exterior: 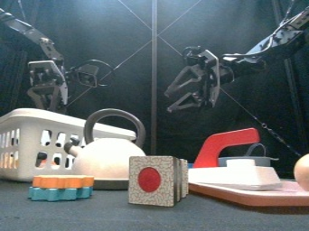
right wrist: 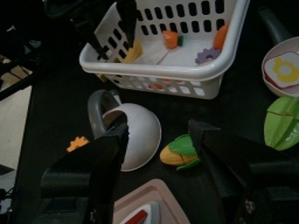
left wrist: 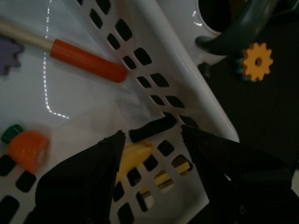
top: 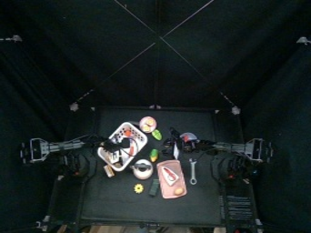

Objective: Grab cleaver

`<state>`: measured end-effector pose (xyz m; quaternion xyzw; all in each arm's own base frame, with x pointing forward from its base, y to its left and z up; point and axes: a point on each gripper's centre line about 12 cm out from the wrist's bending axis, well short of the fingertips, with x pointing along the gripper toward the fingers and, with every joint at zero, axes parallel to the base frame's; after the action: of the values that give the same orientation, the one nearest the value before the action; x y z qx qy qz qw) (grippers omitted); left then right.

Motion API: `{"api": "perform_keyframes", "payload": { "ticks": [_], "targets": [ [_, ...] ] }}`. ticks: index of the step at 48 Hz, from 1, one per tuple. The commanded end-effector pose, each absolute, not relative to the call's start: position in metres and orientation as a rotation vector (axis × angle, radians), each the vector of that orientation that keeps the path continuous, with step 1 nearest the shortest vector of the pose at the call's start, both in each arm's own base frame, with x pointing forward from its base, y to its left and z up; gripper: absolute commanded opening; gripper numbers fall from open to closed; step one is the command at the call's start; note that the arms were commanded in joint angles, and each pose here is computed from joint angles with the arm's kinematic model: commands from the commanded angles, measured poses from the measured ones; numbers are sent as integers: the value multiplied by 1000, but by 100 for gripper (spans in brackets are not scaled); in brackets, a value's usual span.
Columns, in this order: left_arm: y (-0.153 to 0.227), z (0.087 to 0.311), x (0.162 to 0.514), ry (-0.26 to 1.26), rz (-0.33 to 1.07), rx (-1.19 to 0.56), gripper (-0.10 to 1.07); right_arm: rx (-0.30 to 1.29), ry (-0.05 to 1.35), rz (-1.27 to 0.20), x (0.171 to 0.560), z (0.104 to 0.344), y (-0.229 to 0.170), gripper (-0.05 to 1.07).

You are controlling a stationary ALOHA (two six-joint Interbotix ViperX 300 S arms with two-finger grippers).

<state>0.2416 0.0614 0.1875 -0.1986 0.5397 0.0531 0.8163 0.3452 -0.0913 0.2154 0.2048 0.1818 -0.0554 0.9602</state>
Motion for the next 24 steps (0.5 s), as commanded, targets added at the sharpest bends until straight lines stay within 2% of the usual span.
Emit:
{"api": "perform_keyframes", "payload": {
  "ticks": [1,13,24],
  "targets": [
    [66,203,246,1100,180,-487,90,413,340,-112,347,225,-94,90],
    [73,214,238,1060,316,-512,90,415,324,-116,347,230,-95,90],
    [67,229,230,953,424,-744,90,399,300,-148,340,238,-107,90]
  ]
}}
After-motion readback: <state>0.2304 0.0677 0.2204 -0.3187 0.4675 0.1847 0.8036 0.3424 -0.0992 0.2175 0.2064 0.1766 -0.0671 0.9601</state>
